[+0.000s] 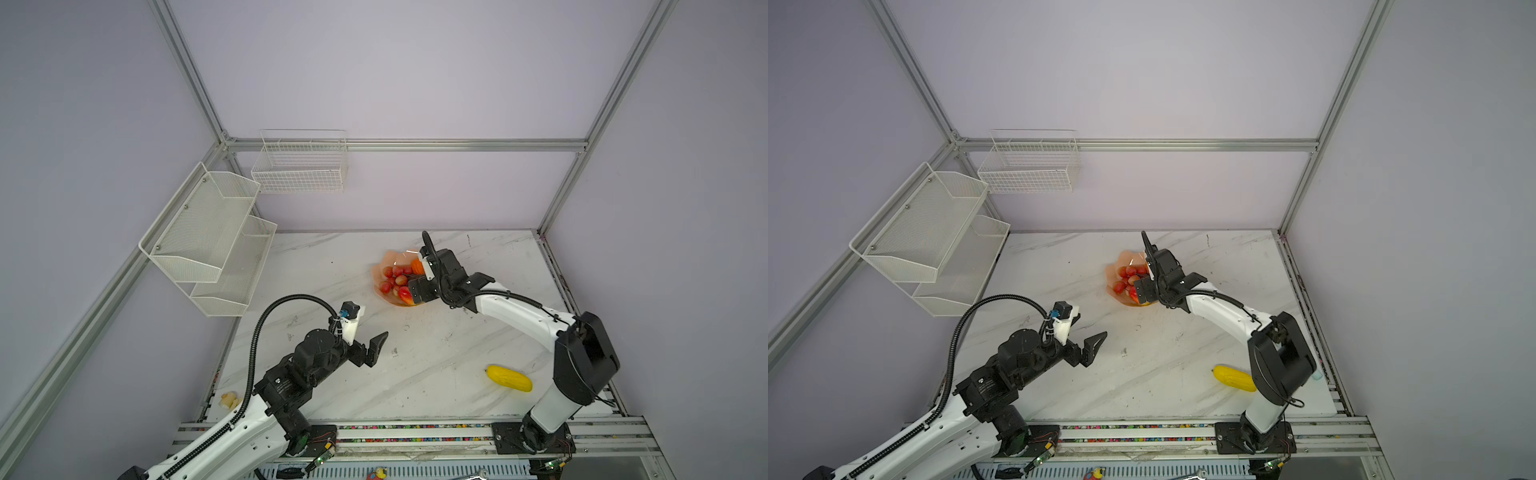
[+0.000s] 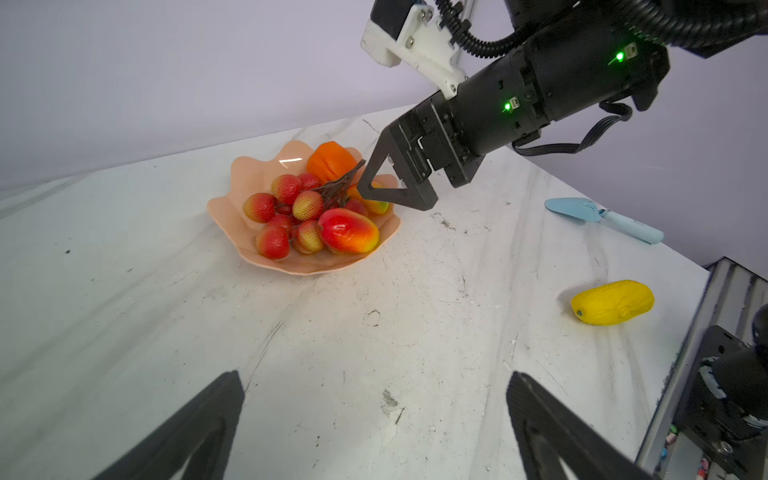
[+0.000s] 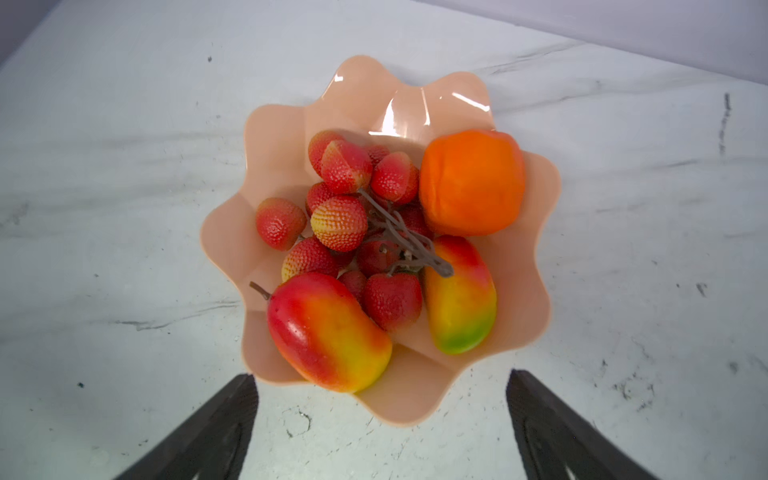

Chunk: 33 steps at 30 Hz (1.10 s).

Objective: Place and organize the fake fruits in the fruit bowl
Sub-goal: 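Lift the mango into the pink bowl and open the right gripper, then reach the left gripper to the yellow fruit and grasp it while the right gripper withdraws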

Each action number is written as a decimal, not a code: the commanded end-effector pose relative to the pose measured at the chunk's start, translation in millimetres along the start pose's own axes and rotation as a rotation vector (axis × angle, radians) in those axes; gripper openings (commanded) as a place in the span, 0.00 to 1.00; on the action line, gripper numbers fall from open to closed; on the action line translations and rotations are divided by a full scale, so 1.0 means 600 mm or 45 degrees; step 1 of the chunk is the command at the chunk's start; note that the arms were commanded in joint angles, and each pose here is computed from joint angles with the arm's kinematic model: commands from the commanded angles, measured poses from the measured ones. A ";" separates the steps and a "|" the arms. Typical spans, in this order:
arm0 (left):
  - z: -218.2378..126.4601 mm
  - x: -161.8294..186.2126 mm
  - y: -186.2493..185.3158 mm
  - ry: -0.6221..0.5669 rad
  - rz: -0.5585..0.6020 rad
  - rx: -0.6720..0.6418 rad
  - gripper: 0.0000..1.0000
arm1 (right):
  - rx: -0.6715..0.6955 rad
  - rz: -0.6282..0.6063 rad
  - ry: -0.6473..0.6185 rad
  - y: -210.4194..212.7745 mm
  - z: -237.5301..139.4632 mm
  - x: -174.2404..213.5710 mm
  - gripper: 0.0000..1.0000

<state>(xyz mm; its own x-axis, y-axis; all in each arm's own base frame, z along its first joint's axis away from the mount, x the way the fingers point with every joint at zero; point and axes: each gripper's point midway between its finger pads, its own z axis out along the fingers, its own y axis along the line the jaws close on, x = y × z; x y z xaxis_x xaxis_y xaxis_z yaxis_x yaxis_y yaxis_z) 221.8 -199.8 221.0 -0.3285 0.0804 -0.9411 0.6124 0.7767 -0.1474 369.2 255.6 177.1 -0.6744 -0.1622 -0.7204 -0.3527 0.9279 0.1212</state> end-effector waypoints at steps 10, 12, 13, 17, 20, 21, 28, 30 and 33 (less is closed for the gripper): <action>0.191 0.050 -0.337 0.090 0.588 0.801 1.00 | 0.039 0.725 -0.426 -0.170 -0.324 -0.046 0.97; 0.218 0.062 -0.373 0.074 0.580 0.864 1.00 | 0.009 0.714 -0.453 -0.161 -0.364 -0.063 0.97; 0.232 0.065 -0.392 0.059 0.589 0.886 1.00 | 0.005 0.707 -0.439 -0.158 -0.374 -0.063 0.97; 0.281 0.070 -0.445 -0.001 0.621 0.938 1.00 | -0.024 0.686 -0.364 -0.147 -0.384 -0.036 0.97; 0.307 0.081 -0.478 -0.042 0.640 1.004 1.00 | -0.025 0.691 -0.351 -0.147 -0.391 -0.015 0.97; 0.314 0.083 -0.487 -0.066 0.643 1.020 1.00 | -0.031 0.689 -0.344 -0.145 -0.392 -0.010 0.97; 0.348 0.119 -0.528 -0.034 0.644 1.140 1.00 | -0.064 0.685 -0.365 -0.139 -0.410 0.001 0.97; 0.360 0.133 -0.534 -0.021 0.645 1.153 0.99 | -0.072 0.681 -0.361 -0.137 -0.412 0.001 0.97; 0.379 0.148 -0.539 -0.002 0.641 1.135 0.97 | -0.070 0.676 -0.359 -0.137 -0.412 0.004 0.97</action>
<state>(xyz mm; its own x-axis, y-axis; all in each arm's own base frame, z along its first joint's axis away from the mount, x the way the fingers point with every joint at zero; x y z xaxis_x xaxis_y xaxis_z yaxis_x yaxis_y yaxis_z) 156.9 -561.6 77.9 0.0594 0.3758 -0.9248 0.9970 -0.0690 0.0360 241.9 95.9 338.8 -0.5531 0.4146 -0.7227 -0.0644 0.8435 0.5332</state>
